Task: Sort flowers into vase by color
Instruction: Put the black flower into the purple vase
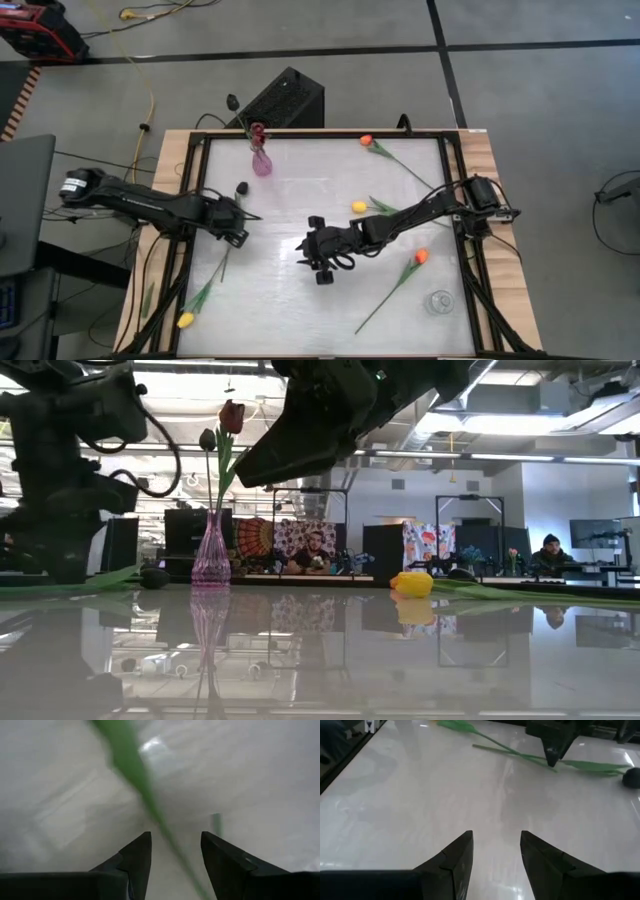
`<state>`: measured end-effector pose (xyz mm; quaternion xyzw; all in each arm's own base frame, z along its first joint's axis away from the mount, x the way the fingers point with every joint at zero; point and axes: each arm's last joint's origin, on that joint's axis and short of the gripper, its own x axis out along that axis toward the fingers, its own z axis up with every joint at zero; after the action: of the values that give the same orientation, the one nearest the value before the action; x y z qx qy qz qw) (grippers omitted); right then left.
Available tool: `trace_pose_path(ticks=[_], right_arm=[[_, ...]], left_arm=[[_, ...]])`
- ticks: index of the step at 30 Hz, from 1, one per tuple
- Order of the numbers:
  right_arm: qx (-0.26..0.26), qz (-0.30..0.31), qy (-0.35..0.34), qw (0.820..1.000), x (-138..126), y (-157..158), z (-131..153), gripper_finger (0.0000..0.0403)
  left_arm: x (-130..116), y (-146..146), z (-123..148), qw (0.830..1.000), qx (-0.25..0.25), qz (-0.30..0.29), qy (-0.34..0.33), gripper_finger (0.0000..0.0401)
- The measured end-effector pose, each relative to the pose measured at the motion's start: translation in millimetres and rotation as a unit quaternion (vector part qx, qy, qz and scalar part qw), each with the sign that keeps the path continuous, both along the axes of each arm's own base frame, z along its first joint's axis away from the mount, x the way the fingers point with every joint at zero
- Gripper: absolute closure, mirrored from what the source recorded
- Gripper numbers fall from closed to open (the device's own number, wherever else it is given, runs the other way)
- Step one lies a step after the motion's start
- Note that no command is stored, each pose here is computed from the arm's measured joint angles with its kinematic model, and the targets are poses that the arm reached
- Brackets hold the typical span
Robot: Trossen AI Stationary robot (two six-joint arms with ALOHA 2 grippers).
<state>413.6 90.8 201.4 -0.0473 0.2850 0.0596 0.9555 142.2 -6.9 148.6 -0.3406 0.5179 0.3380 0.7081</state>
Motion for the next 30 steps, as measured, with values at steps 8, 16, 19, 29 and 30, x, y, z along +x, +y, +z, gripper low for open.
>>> trace_pose_path(ticks=[8, 16, 19, 29, 30], right_arm=[[0.005, -0.005, 0.01, 1.0, -1, 0, -2, 0.0214], [0.005, -0.006, 0.015, 1.0, -2, 0, -2, 0.0214], [0.005, -0.006, 0.015, 1.0, -1, 0, -2, 0.0214], [0.004, -0.006, 0.02, 1.0, -2, -1, -3, 0.0214], [0.003, -0.006, 0.022, 1.0, -2, -1, -3, 0.0214]], left_arm=[[10, -2, -11, 0.999, -0.008, -0.018, 0.026, 0.0252], [13, -1, -6, 0.999, 0.016, -0.038, 0.027, 0.0346], [20, 1, 8, 0.997, 0.056, -0.048, -0.011, 0.0391], [29, 4, 75, 0.961, 0.171, -0.106, -0.189, 0.04], [29, 4, 82, 0.952, 0.183, -0.116, -0.216, 0.04]])
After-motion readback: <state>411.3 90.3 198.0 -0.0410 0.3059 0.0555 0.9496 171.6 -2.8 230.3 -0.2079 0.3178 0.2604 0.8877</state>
